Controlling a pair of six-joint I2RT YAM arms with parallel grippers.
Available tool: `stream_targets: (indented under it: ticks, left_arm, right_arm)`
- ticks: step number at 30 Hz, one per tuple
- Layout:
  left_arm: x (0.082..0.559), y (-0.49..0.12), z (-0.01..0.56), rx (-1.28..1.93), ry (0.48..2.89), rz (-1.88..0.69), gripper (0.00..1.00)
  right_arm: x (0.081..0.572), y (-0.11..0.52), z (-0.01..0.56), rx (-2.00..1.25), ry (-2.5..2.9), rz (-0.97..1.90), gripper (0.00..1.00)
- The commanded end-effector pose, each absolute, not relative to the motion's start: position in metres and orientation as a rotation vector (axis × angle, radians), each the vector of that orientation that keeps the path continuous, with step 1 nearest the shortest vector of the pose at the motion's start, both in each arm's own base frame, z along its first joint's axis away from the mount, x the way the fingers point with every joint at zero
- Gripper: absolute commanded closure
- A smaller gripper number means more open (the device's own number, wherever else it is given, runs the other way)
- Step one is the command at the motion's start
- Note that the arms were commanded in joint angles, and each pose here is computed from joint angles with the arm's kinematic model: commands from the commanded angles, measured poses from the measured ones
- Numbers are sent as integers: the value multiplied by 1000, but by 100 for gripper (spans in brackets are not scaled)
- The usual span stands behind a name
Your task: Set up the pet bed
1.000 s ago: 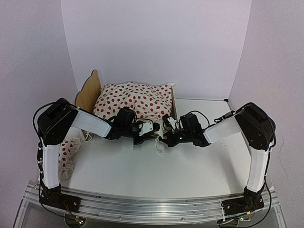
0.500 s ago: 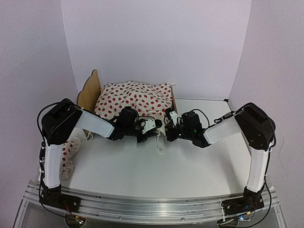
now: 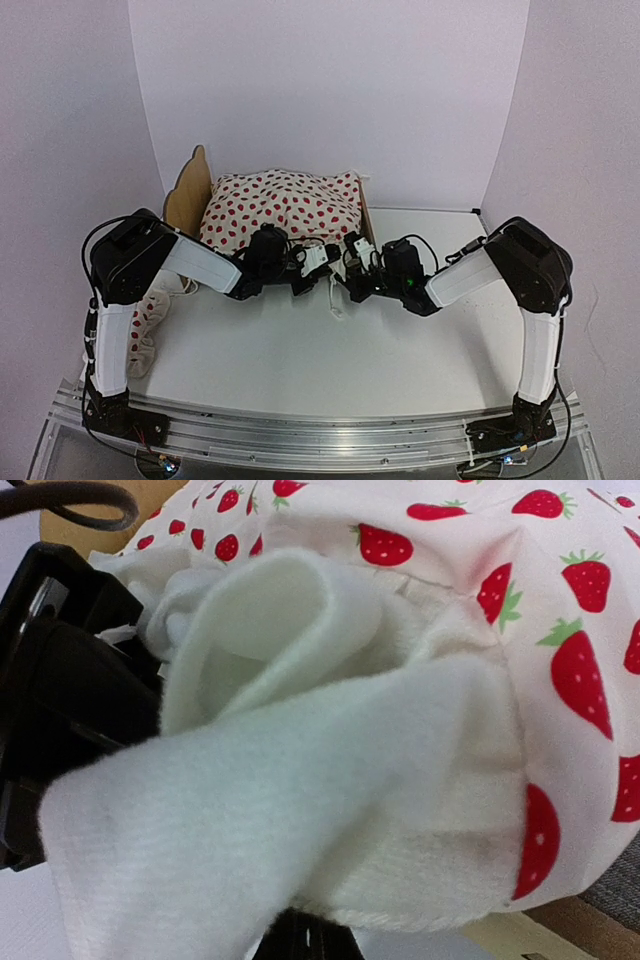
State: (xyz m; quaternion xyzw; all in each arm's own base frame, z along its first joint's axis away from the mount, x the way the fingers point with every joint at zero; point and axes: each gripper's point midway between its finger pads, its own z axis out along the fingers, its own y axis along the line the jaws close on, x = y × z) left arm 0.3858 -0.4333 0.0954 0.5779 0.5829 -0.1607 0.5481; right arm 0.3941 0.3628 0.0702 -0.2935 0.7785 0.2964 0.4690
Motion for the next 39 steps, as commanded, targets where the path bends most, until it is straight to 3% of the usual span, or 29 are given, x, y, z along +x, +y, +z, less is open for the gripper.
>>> stream_targets:
  ticks: [1,12,16,20,23,26,29,35,39]
  left_arm:
    - [392,-421,119,1324,1345,-345,86]
    - [394,-430,106,1397,1338,-364,83]
    - [400,-434,109,1393,1321,-356,87]
    - [398,-435,112,1397,1310,-364,100]
    - [395,-431,113,1386,1324,-368,100]
    - [397,-425,116,1343,1367,-357,100]
    - [397,-421,123,1309,1398,-365,100]
    - [388,-418,125,1305,1424,-410,100]
    - [385,-416,125,1310,1420,-410,100]
  right_arm:
    - [393,380,84,-795,1812,796,100]
    - [395,388,88,-816,1786,833,100]
    - [394,387,88,-820,1786,838,100]
    - [393,386,90,-817,1787,835,100]
    - [393,381,89,-804,1804,812,99]
    - [392,366,86,-762,1869,741,77]
    - [379,348,74,-749,1982,648,64]
    - [329,348,34,-862,2064,503,46]
    - [336,354,17,-836,2095,448,39]
